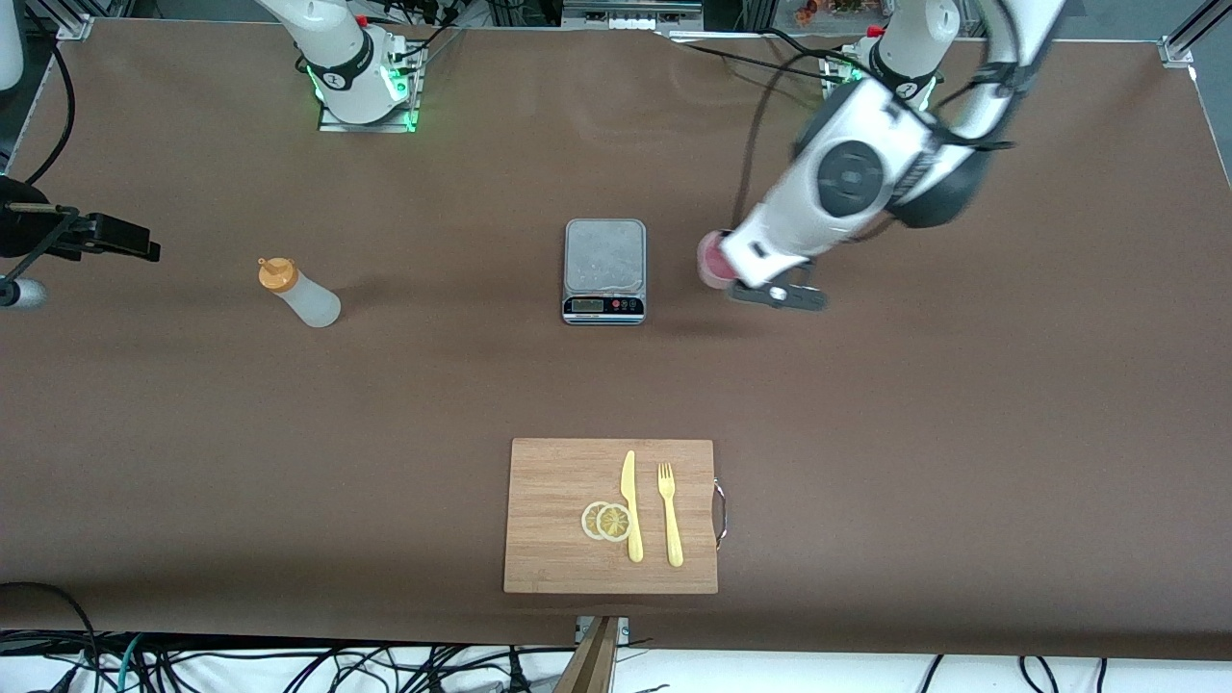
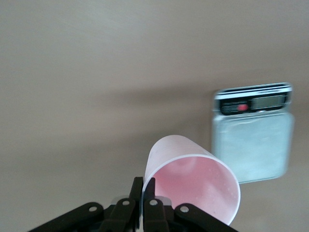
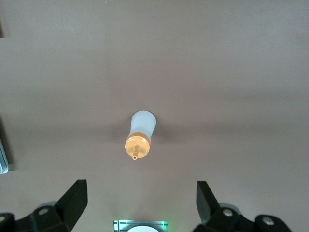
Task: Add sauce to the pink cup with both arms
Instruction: 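Carry the pink cup with the left gripper onto the scale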
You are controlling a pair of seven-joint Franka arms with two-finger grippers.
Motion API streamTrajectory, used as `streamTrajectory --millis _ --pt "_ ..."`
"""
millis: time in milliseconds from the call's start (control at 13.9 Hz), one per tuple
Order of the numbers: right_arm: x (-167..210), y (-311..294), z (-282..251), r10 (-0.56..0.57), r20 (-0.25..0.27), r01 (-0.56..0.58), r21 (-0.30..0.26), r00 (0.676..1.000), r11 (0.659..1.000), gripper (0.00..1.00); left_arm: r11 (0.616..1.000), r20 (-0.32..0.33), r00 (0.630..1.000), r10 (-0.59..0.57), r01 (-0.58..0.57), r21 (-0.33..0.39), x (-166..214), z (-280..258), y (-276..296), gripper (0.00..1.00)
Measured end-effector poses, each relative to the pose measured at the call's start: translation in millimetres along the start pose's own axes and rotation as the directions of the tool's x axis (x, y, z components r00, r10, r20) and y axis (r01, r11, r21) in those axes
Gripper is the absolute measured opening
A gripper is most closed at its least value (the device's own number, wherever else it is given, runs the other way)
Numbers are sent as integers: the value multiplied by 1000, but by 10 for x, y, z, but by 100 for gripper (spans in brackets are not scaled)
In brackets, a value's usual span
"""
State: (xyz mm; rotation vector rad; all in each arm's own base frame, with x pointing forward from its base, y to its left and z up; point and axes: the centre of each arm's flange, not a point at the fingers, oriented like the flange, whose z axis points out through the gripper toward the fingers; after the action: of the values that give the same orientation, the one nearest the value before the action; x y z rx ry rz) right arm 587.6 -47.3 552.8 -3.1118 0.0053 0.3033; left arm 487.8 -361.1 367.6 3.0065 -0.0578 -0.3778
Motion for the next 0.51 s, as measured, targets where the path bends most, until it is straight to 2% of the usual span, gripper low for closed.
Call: streamTrajectory --millis 217,505 --pt "128 -47 157 -7 13 7 -4 1000 1000 100 994 -13 996 -92 91 -57 -253 494 798 4" --pt "146 -36 172 -5 12 5 -5 1000 1000 100 992 -9 992 -128 127 -19 -322 1094 1043 4"
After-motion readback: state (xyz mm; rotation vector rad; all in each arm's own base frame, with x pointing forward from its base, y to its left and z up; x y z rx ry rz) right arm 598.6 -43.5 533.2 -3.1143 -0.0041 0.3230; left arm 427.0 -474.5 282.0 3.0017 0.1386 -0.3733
